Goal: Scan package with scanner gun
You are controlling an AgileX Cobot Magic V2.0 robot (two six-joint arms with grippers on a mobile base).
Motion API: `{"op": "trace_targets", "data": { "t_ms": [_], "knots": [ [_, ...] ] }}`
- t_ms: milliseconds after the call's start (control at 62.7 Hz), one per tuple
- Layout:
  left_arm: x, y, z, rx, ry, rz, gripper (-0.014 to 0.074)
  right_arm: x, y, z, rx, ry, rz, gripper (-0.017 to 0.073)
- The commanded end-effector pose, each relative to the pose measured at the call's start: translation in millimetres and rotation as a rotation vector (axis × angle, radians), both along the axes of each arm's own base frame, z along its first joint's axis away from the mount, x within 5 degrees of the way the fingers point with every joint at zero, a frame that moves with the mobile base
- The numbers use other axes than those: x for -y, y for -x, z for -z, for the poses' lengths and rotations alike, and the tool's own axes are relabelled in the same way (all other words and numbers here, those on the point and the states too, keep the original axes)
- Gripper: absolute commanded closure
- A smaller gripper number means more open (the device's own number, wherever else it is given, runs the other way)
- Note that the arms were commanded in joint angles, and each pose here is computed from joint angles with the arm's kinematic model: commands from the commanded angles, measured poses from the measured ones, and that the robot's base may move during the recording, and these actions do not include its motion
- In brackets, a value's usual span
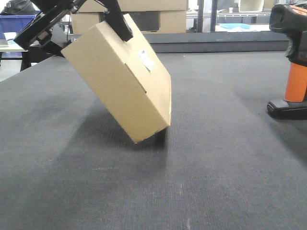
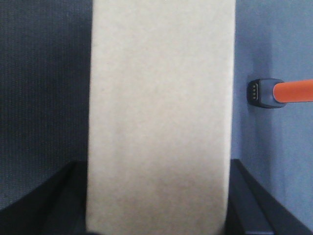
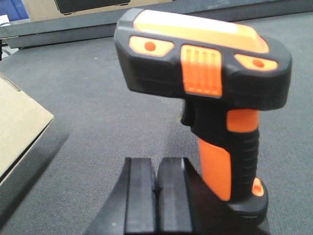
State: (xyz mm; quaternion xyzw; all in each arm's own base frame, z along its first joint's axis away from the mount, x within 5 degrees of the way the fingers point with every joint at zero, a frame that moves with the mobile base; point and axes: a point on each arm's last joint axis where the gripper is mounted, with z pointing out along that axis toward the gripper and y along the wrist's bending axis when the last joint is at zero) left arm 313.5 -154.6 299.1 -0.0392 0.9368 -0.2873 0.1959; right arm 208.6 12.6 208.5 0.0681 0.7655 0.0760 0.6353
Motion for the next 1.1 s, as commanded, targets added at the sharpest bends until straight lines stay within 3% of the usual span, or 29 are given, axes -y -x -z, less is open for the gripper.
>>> {"op": "trace_targets", "data": {
  "t_ms": [0,303,447,543,830,1085],
  "knots": [
    [2.0,-0.1,-2.0,0.011,0.002,0.005,0.0704,-0.6,-2.0,-3.4,0.028,-0.001,-0.003,0.0727],
    [1.7,-1.4,-2.5,0.108,-0.063,0.118,0.0704,2.2,-3.8,-5.7,0.070,-0.027,0.033,0.0727],
    [1.2,-4.9,-4.1,0.146,-0.063,0.098,0.0704,9.7,-7.6,-3.1,0.098,-0.033,0.121,0.0727],
    [1.0,-7.8,-5.8,0.177,-0.058,0.079,0.0704,15.0,-12.6,3.2,0.112,0.005,0.180,0.0727],
    [0.3,-13.8,-9.9,0.245,-0.047,0.038,0.0704,13.1,-27.3,22.9,0.205,0.068,0.199,0.0727],
    [0.0,-15.9,-11.4,0.270,-0.042,0.023,0.0704,12.6,-32.5,47.3,0.105,0.088,0.194,0.0727]
  ]
}}
